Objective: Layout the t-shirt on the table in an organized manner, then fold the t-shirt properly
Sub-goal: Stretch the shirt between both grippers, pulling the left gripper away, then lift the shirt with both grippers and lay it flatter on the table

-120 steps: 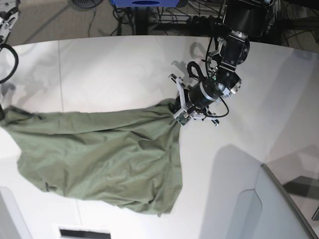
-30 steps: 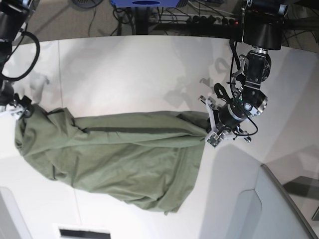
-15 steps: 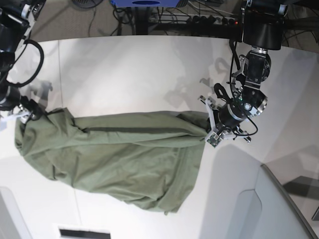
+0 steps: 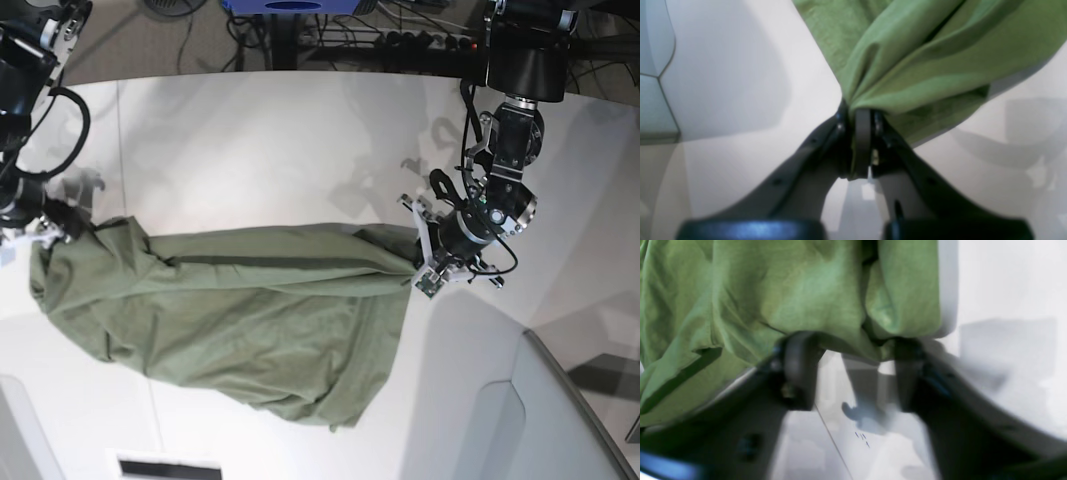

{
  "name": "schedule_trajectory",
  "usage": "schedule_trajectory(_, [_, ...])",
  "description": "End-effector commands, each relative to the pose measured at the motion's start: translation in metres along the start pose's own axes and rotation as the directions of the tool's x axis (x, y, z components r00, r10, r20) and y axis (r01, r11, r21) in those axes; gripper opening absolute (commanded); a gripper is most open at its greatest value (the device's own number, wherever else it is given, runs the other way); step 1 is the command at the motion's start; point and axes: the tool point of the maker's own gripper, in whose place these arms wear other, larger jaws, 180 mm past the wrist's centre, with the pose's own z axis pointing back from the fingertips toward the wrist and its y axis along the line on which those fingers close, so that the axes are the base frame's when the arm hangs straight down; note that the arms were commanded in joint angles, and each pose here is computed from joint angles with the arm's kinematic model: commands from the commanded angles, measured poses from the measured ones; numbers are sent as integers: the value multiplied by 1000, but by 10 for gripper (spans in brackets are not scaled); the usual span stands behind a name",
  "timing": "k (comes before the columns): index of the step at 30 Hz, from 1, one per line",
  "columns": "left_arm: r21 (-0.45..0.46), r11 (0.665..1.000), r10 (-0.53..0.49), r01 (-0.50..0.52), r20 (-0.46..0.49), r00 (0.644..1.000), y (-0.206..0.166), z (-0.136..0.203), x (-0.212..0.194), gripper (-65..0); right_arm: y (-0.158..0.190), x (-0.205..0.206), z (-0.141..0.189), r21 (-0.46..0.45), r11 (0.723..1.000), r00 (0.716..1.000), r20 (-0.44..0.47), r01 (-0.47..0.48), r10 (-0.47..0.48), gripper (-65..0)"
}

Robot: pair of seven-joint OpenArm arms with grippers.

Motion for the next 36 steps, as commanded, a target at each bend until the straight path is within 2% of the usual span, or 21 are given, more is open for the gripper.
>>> schedule_trajectory(1, [35,999,-3,2,44,999,15,2,15,-650,4,21,5,15,1000,999,51,-15,15,-453])
schedule_trajectory(3, [35,999,-3,2,44,999,15,2,15,-650,5,20,5,16,1000,999,51,-15,14,-518])
schedule_trajectory(5, [35,999,-3,2,44,999,15,2,15,-650,5,20,5,15,1000,999,48,-14,13,-549])
schedule_trajectory(9, [35,999,-3,2,44,999,15,2,15,-650,11,13,5,31,999,1000,-20,-13,13,-645])
schedule_trajectory(11, [36,999,-5,3,45,999,15,3,16,-650,15,10,9,36,999,998,-60,-24,26,-650])
schedule_trajectory(16, [47,999,-15,12,48,999,20,5,17,-650,33,16,36,42,992,990,-62,-121,124,-650])
schedule_trajectory(23, [120,987,-123,107,134,983,39,39,48,-650,33,34,101,-20,984,984,-14,-178,178,-650])
schedule_trajectory(26, [140,981,-154,133,152,976,44,48,56,-650,31,40,117,-47,980,981,2,-196,196,-650])
schedule_trajectory(30, [155,971,-195,182,77,978,50,39,39,-650,31,54,110,-40,982,982,9,-187,188,-650])
schedule_trajectory(36, [137,966,-230,221,52,972,44,10,54,-650,58,87,58,30,970,971,10,-240,240,-650])
